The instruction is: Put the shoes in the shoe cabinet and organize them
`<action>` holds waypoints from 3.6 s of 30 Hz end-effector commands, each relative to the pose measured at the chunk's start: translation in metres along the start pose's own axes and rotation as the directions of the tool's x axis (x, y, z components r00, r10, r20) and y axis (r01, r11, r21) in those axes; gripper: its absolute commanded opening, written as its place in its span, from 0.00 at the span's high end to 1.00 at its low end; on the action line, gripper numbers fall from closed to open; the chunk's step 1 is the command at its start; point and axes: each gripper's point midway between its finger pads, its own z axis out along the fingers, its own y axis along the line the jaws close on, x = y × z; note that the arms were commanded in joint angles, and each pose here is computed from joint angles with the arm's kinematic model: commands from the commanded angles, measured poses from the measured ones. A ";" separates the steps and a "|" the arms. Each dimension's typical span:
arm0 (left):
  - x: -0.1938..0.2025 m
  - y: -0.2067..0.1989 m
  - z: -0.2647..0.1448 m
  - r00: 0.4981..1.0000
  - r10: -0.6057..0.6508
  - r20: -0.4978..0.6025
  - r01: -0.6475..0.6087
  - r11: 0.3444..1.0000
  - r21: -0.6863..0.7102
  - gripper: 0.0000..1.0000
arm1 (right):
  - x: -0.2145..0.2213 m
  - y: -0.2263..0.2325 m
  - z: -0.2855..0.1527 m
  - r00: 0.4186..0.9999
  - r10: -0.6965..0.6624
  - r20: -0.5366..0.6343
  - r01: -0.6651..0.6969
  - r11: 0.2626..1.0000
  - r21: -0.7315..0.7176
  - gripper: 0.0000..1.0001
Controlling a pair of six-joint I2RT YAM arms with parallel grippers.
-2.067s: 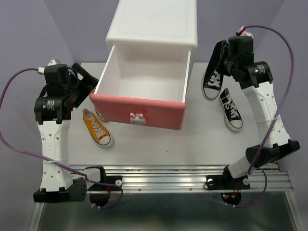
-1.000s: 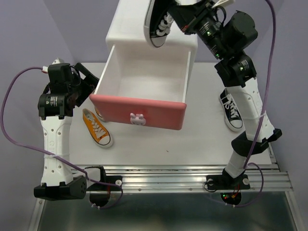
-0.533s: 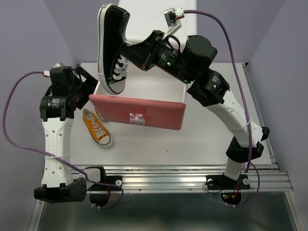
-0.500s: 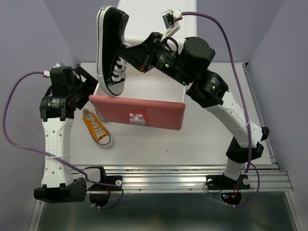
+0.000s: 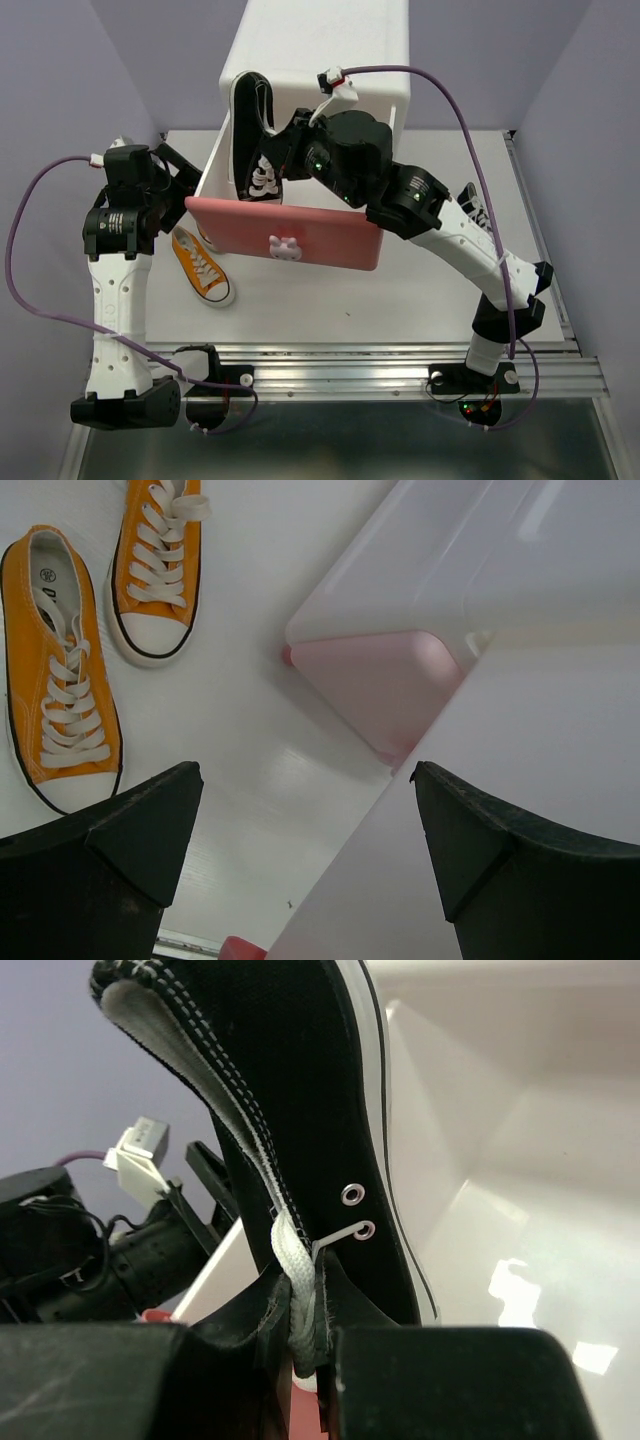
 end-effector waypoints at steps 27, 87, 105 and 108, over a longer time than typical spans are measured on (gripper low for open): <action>-0.003 0.007 0.000 0.999 0.008 0.041 -0.007 1.000 -0.006 0.01 | 0.016 -0.023 0.000 0.974 0.225 0.034 -0.227 0.952 0.204 0.99; -0.008 0.019 0.009 0.997 0.010 0.080 -0.005 0.998 -0.063 0.01 | 0.027 -0.089 0.072 0.961 0.277 0.006 -0.269 0.926 0.264 0.66; -0.008 0.018 0.006 0.997 0.014 0.080 -0.010 0.999 -0.053 0.01 | -0.023 -0.066 0.047 0.981 0.170 0.093 -0.182 0.974 0.137 0.00; -0.010 0.016 0.005 0.996 0.017 0.084 -0.013 0.999 -0.047 0.01 | -0.044 -0.056 0.035 0.986 0.105 0.128 -0.118 0.989 0.094 0.00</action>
